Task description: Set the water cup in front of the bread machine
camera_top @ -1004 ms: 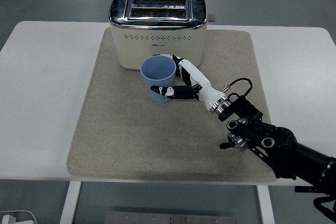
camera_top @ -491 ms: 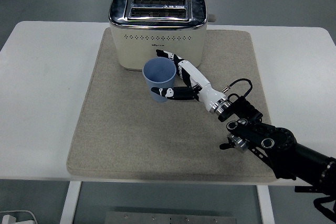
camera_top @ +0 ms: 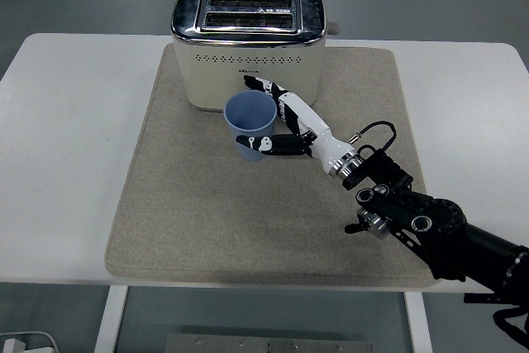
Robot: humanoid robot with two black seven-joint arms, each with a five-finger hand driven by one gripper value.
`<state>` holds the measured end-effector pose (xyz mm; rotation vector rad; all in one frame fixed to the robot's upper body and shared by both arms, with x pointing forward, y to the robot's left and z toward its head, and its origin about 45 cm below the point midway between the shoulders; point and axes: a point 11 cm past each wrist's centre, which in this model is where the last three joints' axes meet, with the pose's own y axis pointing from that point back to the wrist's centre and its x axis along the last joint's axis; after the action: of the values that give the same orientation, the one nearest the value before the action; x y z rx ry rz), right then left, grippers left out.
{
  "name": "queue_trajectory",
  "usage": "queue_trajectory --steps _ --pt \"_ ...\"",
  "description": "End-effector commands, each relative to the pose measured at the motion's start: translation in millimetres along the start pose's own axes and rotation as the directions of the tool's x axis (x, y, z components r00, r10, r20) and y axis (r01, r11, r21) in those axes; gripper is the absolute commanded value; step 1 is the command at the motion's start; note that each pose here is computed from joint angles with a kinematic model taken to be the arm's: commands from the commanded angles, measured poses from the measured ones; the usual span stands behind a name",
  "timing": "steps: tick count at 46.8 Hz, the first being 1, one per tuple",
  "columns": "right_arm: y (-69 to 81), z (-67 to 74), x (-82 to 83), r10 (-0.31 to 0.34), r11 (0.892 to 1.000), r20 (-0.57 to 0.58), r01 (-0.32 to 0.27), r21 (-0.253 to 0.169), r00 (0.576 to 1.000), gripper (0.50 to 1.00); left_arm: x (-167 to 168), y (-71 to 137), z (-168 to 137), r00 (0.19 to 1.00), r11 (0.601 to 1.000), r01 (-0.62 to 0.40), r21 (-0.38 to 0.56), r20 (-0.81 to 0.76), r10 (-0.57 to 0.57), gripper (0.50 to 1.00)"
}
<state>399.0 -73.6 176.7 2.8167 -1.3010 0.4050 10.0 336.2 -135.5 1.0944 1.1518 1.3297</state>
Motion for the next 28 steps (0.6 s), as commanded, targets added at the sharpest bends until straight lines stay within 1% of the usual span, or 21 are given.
queue_trajectory --steps 1,6,18,23,25,28 --pt "-0.4 -1.1 -1.3 -0.004 1.0 0.006 0.004 0.003 1.0 0.936 0 0 1 1.0 1.0 -0.001 -0.001 0.0 0.001 1.0" --pt "0.8 -0.8 -3.6 -0.009 1.0 0.012 0.009 0.003 1.0 0.936 0 0 1 1.0 1.0 -0.001 -0.001 0.0 0.001 1.0" --pt "24.6 12.7 42.3 0.049 0.998 -0.052 -0.051 -0.048 0.997 0.936 0 0 0 1.0 1.0 -0.001 0.0 0.0 0.001 1.0" --pt "33.6 14.9 58.9 0.069 0.995 -0.075 -0.074 -0.061 0.995 0.936 0 0 0 1.0 1.0 -0.001 0.0 0.0 0.001 1.0" --pt "37.5 13.7 64.7 0.073 0.995 -0.081 -0.078 -0.061 0.994 0.936 0 0 0 1.0 1.0 -0.001 0.0 0.0 0.001 1.0" --pt "47.7 14.9 74.7 0.083 0.994 -0.089 -0.089 -0.069 0.993 0.936 0 0 0 1.0 1.0 -0.001 0.0 0.0 0.001 1.0"
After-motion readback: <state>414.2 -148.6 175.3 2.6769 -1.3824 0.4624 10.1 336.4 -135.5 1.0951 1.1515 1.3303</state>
